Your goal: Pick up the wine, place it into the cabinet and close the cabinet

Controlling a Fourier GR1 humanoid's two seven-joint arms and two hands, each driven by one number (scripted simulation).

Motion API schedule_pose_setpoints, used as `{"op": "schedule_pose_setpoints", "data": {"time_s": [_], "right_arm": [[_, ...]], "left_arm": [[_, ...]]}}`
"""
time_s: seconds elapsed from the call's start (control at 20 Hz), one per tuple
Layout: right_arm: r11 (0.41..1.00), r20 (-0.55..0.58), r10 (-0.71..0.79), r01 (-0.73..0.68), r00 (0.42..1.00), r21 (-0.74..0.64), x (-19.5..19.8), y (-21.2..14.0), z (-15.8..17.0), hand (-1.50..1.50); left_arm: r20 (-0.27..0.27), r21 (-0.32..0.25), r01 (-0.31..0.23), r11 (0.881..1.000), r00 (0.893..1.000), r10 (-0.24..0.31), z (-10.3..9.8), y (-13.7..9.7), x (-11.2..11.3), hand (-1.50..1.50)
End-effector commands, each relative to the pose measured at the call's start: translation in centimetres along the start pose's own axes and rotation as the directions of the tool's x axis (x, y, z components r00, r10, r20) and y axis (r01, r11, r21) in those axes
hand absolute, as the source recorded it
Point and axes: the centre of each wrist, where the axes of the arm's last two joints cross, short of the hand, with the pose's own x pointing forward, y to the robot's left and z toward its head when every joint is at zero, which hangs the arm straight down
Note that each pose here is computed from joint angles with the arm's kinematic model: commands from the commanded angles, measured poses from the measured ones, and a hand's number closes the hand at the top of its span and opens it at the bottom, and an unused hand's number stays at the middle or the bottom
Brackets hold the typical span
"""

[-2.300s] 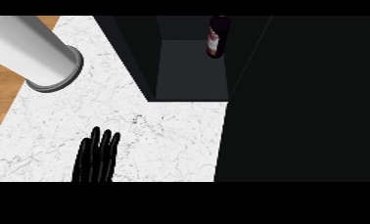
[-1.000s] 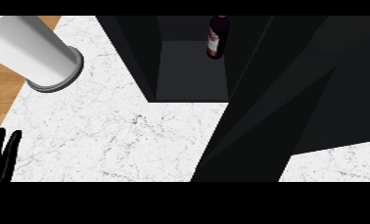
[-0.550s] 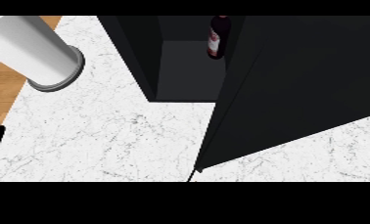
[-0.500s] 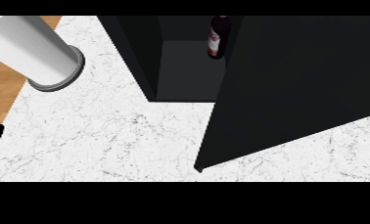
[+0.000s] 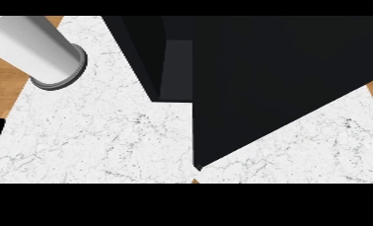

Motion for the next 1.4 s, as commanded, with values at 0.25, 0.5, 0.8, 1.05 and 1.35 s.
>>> {"op": "schedule_pose_setpoints", "data": {"time_s": [0.25,0.5,0.8,1.05,1.35], "right_arm": [[0.995,0.072,-0.089,0.084,0.993,0.058,2.1,1.4,-6.8,1.5],[0.998,0.075,-0.059,0.056,0.995,0.031,3.2,0.9,-12.3,1.5],[0.996,0.115,0.08,-0.074,0.99,-0.048,3.8,-0.6,-18.3,1.5],[0.98,0.084,0.174,-0.164,0.981,-0.112,3.7,-3.6,-21.5,1.5],[0.979,0.052,0.122,-0.112,0.991,-0.172,2.7,-5.9,-24.1,1.5]], "left_arm": [[0.002,-0.012,-0.021,1.0,1.0,0.021,-1.3,-0.9,-1.1,-1.5],[0.005,0.008,-0.038,0.999,0.999,0.038,-1.1,-1.1,-1.2,-1.5],[0.018,0.032,-0.032,0.999,0.999,0.032,-1.6,-0.5,-1.5,-1.5],[0.012,0.023,-0.024,0.999,1.0,0.024,-1.7,-1.0,-1.5,-1.5],[0.017,0.027,0.011,1.0,1.0,-0.011,-2.1,-0.3,-2.4,-1.5]]}}
